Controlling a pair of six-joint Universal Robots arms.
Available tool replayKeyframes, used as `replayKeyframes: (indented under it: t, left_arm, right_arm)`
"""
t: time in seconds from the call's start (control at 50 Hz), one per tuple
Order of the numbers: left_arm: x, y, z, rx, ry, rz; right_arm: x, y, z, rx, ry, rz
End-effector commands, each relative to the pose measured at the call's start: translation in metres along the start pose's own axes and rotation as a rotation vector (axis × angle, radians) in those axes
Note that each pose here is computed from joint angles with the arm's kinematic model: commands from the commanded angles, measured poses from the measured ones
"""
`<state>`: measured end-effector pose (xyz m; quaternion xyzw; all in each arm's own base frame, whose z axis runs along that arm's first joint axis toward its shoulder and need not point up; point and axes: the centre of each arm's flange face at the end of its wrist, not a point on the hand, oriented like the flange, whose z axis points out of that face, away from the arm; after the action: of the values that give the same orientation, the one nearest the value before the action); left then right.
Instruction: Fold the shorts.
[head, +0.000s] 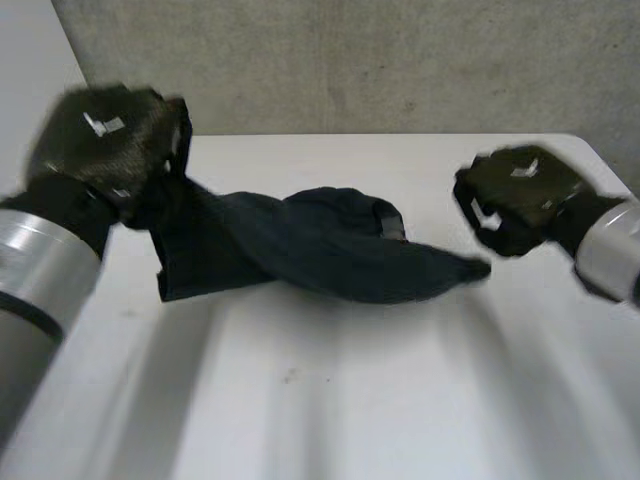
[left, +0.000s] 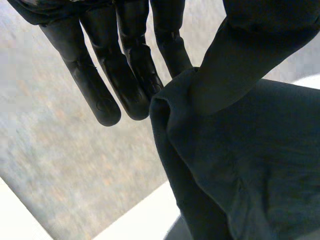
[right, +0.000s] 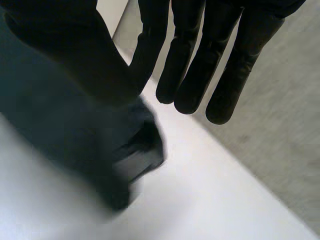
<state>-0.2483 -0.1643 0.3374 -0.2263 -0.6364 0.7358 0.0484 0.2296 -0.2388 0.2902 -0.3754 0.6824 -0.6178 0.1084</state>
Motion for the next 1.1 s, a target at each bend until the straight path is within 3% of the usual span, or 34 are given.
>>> replayKeyframes:
  t: [0.02, 0.12, 0.22, 0.4, 0.52, 0.68, 0.8, 1.1]
  left_arm:
    - [-0.020, -0.075, -0.035, 0.204, -0.022, -0.049]
    - [-0.037, -0.115, -0.050, 0.332, -0.067, -0.076]
    - [-0.037, -0.118, -0.046, 0.341, -0.071, -0.077]
    - [-0.003, -0.022, 0.014, 0.008, -0.001, -0.010]
    - [0.003, 0.006, 0.045, -0.057, -0.006, 0.003]
    - [0.019, -0.016, 0.083, 0.047, 0.000, -0.010]
    - [0.029, -0.038, 0.115, 0.140, -0.010, -0.029]
    - [0.048, -0.040, 0.123, 0.154, 0.017, -0.011]
  right_arm:
    - [0.020, -0.083, -0.060, 0.174, 0.117, -0.032]
    - [0.028, -0.114, -0.075, 0.275, 0.160, -0.025]
    - [0.030, -0.112, -0.072, 0.271, 0.153, -0.011]
    - [-0.016, -0.014, -0.025, -0.068, -0.023, 0.266]
    - [-0.040, 0.030, -0.010, -0.154, -0.036, 0.384]
    - [-0.044, 0.058, 0.001, -0.227, -0.031, 0.448]
    - [-0.030, 0.071, 0.007, -0.266, 0.034, 0.640]
    - [-0.032, 0.084, 0.026, -0.303, 0.027, 0.965]
